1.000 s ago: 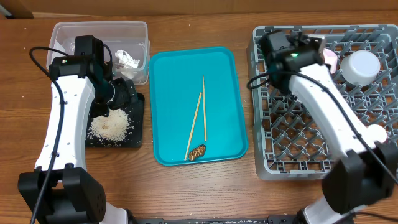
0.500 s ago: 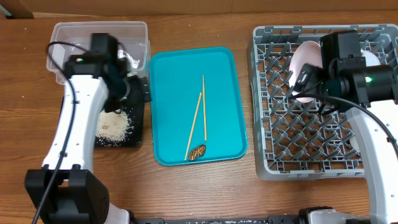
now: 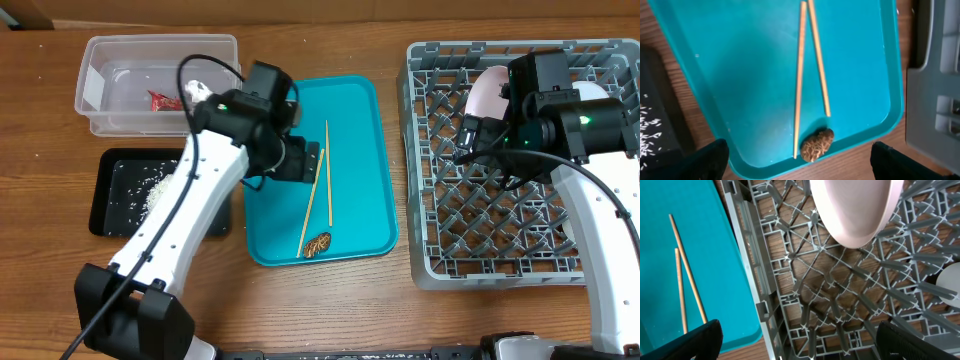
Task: Sort waste into correct bins and load items into the dishwasher
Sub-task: 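Withdraw the right gripper from the rack toward the teal tray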
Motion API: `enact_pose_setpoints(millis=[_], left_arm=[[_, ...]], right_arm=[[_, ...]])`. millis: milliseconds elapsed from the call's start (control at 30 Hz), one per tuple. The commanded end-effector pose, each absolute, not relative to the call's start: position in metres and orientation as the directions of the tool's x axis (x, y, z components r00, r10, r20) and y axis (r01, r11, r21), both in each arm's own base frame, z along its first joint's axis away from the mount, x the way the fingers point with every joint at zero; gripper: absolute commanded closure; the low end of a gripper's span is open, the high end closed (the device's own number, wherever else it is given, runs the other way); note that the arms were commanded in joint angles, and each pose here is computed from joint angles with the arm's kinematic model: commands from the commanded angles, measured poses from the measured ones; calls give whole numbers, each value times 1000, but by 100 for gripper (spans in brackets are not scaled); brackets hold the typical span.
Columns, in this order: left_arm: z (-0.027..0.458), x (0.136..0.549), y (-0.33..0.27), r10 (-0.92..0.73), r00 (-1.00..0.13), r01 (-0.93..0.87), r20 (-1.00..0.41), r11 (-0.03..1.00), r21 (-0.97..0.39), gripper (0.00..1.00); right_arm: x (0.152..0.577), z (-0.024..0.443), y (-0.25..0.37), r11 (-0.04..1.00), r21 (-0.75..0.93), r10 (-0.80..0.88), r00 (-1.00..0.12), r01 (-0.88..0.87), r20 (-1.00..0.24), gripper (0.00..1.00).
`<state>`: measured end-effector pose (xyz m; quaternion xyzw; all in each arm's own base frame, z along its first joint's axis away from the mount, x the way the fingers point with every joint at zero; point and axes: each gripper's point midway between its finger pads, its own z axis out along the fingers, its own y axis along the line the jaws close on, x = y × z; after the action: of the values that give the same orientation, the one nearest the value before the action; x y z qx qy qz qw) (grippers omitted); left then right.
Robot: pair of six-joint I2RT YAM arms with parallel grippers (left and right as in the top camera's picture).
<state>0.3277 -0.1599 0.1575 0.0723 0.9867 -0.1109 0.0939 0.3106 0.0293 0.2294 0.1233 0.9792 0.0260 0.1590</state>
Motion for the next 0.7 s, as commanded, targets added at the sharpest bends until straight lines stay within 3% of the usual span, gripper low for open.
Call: enact_pose_setpoints(millis=[0,333,667], left_arm=[[151,329,-163,162,-968,193,-192,968,-159,8],[149,330,-141,76,-985,99,-157,985,-145,8],[151,332,-78,-161,-981,-150,-109,984,-101,8]], right_arm=[[311,229,32,970,101,240,-922,219,-304,0],[319,235,68,968,217,195,-927,128,-319,0],[316,207,145,977,206,-5,-964,-62,-266,4]])
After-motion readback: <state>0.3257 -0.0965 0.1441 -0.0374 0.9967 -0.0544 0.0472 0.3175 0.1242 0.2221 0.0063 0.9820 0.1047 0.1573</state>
